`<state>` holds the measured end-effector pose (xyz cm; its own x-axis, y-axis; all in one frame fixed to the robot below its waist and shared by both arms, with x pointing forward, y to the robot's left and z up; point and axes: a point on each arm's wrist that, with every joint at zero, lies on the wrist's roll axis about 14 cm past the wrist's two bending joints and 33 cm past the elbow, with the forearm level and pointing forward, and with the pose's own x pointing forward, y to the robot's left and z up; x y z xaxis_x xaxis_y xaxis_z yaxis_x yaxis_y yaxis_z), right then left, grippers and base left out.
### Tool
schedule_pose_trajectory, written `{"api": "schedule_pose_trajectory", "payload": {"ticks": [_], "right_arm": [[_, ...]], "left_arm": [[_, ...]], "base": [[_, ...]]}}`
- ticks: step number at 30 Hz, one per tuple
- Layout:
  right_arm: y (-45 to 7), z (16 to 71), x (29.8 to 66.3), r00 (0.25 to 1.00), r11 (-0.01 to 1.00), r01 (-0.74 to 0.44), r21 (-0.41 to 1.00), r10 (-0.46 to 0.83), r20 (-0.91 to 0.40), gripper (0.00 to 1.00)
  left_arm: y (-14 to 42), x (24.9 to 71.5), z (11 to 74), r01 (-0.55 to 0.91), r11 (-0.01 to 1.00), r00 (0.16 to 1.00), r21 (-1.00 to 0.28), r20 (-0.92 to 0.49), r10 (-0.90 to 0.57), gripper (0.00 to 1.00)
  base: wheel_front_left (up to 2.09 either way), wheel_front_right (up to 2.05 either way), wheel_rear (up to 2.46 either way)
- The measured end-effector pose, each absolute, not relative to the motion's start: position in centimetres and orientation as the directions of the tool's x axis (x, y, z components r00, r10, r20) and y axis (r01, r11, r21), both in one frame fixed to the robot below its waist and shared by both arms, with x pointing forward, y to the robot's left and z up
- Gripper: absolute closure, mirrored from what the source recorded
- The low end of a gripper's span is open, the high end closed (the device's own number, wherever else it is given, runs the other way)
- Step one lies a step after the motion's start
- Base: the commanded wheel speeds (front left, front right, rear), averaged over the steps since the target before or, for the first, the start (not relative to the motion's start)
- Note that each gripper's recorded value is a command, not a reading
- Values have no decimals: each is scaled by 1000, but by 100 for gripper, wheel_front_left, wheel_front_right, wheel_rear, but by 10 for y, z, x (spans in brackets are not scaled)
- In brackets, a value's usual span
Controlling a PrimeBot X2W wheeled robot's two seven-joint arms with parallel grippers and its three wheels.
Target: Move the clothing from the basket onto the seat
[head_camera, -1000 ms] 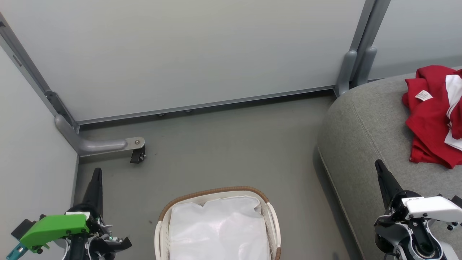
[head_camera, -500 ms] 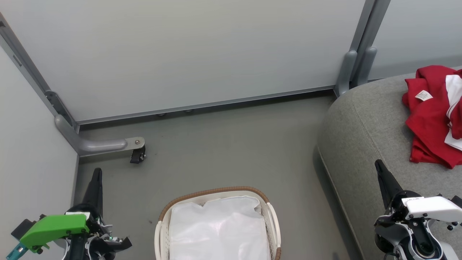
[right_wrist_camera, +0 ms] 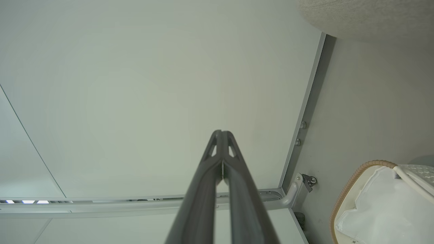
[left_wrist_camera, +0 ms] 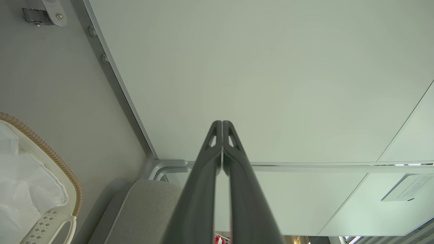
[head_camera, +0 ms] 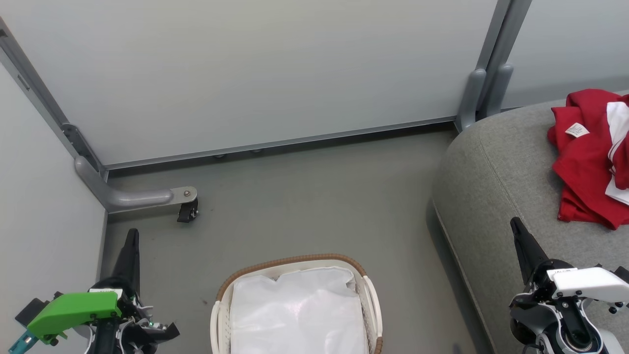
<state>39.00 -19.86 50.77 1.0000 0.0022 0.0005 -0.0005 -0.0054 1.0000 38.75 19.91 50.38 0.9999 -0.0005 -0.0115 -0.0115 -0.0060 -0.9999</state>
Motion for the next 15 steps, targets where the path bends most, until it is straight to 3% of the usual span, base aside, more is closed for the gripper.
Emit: {"api": "schedule_pose_trajectory", "payload": {"ticks": [15], "right_arm": [[-199,508,390,1000,-5,0,1000,2,0,100]], "left_arm": [[199,388,504,-11,-6,1000,-1000,-11,0,100]], "base": [[0,0,0]]}}
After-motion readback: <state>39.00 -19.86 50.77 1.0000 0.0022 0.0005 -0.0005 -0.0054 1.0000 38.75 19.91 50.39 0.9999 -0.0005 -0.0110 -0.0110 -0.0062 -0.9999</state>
